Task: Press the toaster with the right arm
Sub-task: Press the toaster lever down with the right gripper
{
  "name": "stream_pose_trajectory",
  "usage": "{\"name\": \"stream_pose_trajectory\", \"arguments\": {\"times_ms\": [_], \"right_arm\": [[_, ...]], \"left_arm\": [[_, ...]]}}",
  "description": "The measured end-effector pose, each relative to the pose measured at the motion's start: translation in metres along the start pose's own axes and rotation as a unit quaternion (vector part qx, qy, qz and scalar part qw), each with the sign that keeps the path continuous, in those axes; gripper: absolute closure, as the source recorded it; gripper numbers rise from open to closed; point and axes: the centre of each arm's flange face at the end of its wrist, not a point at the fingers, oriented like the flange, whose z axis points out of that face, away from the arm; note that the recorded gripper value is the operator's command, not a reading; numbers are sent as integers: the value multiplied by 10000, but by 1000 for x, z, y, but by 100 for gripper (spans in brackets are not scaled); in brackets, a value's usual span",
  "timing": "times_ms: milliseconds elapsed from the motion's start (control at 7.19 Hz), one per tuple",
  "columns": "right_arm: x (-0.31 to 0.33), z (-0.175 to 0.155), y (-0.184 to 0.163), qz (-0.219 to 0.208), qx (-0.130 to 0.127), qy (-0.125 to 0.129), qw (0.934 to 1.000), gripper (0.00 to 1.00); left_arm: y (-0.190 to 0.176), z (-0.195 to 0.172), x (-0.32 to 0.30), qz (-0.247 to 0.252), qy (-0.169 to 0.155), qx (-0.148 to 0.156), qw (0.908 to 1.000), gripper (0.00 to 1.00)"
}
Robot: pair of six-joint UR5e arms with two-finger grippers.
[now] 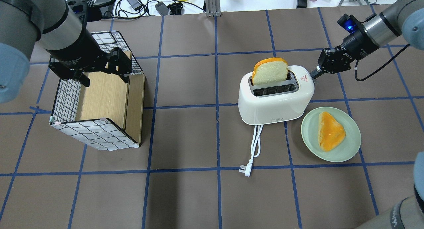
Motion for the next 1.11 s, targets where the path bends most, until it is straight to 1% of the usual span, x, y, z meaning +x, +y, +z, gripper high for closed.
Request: {"name": "stream_pose_trajectory", "arguments": {"times_ms": [1113], "right_arm": [[7,6,-2,21,-62,-25,10000,100]], "left_arm": [[0,0,0,0,-2,0,10000,0]]}}
